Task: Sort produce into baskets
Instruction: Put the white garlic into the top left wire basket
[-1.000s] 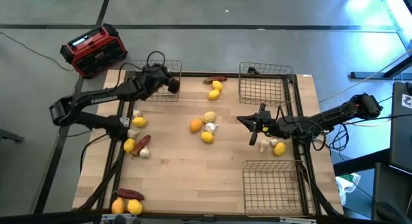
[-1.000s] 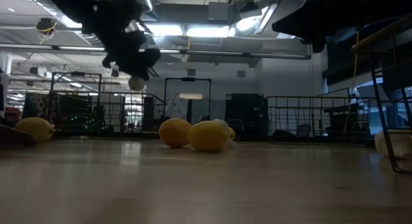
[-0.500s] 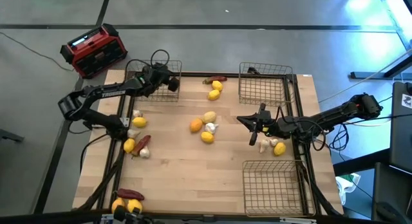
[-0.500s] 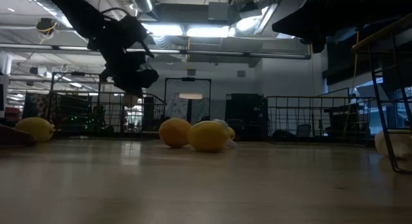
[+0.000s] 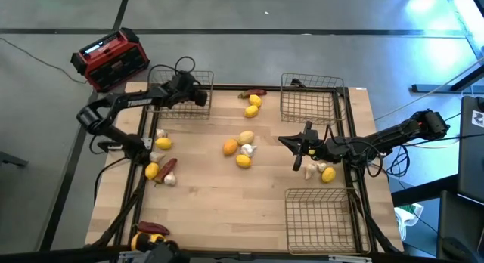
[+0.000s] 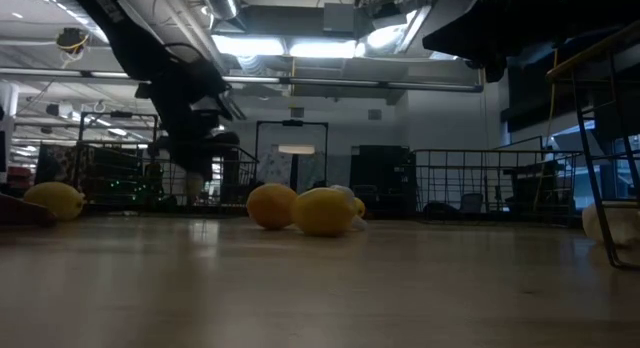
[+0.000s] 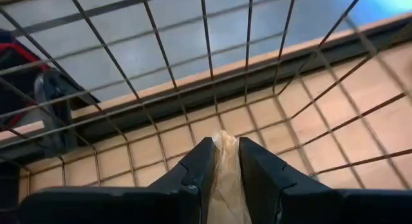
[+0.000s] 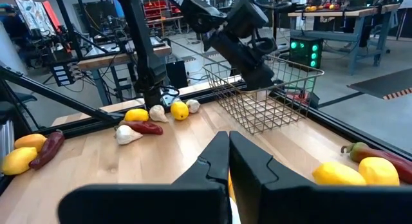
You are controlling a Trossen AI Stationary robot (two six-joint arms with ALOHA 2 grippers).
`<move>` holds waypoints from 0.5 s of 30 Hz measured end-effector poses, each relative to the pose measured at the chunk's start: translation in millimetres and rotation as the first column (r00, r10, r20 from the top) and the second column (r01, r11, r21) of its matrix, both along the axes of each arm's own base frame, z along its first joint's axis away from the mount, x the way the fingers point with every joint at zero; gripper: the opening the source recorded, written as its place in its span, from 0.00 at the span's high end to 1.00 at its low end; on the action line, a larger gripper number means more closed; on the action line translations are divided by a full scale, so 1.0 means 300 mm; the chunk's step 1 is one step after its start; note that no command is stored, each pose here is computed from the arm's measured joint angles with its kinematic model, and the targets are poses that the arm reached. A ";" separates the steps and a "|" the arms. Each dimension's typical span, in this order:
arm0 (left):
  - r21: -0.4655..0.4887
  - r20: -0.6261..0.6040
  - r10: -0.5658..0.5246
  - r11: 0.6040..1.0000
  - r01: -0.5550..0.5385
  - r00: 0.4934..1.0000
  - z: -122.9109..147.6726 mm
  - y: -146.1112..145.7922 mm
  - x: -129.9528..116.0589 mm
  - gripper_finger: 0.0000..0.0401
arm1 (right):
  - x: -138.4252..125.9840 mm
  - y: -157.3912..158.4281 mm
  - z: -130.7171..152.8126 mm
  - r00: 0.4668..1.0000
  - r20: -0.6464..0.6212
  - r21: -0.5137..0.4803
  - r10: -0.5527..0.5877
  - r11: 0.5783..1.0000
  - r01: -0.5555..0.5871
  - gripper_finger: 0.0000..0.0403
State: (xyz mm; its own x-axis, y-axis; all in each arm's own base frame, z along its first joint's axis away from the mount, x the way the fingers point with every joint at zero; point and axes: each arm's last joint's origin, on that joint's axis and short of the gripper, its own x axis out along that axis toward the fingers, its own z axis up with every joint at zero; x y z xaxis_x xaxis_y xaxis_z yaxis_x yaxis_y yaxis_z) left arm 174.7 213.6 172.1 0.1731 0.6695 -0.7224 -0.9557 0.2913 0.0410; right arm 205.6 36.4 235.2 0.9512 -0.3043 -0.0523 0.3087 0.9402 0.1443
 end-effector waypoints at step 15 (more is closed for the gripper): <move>-0.033 -0.060 -0.028 0.999 0.026 0.998 -0.045 0.009 0.006 0.81 | 0.000 0.000 -0.001 1.000 -0.004 -0.001 0.000 1.000 0.000 0.96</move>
